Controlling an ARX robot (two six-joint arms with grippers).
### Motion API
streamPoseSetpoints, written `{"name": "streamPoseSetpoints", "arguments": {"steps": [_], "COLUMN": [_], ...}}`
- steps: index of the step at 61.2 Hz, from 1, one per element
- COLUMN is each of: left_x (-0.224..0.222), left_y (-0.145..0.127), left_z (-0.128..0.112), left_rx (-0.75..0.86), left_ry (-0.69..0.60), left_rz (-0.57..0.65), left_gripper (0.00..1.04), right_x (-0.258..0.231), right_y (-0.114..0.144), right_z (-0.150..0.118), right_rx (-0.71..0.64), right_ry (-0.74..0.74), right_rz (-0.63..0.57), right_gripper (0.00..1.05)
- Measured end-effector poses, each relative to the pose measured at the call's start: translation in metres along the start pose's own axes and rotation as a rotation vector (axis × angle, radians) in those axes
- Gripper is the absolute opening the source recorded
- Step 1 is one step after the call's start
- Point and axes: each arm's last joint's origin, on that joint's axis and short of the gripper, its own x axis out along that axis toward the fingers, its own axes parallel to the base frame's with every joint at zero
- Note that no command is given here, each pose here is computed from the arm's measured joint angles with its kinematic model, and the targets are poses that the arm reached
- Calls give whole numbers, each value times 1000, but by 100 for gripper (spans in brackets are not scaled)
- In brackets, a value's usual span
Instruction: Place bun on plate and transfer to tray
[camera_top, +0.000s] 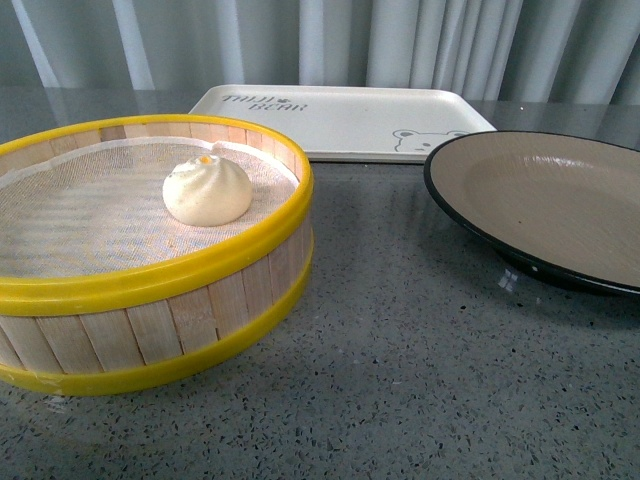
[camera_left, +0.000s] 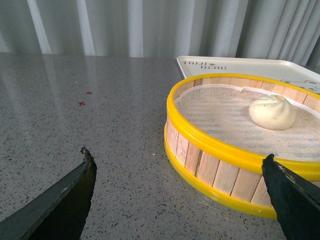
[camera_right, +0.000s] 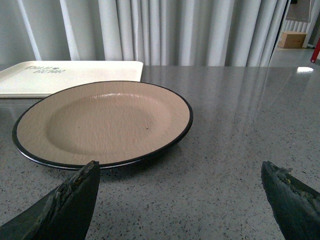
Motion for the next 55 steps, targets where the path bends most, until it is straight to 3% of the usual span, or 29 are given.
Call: {"name": "streamPoseSetpoints", "arguments": {"steps": [52,54,55], "left_x": [0,1,1], "left_y": [0,0,1], "left_z": [0,-2,-3], "left_rx": [0,-17,-26], "left_ry": [0,62,153], "left_rz": [0,44,95], "left_gripper": [98,98,98], "right_x": [0,0,0], "right_y": [0,0,0], "right_z": [0,0,0], "right_rx": [0,0,0], "right_ry": [0,0,0], "right_rz": [0,0,0], "right_gripper": [96,96,96]}}
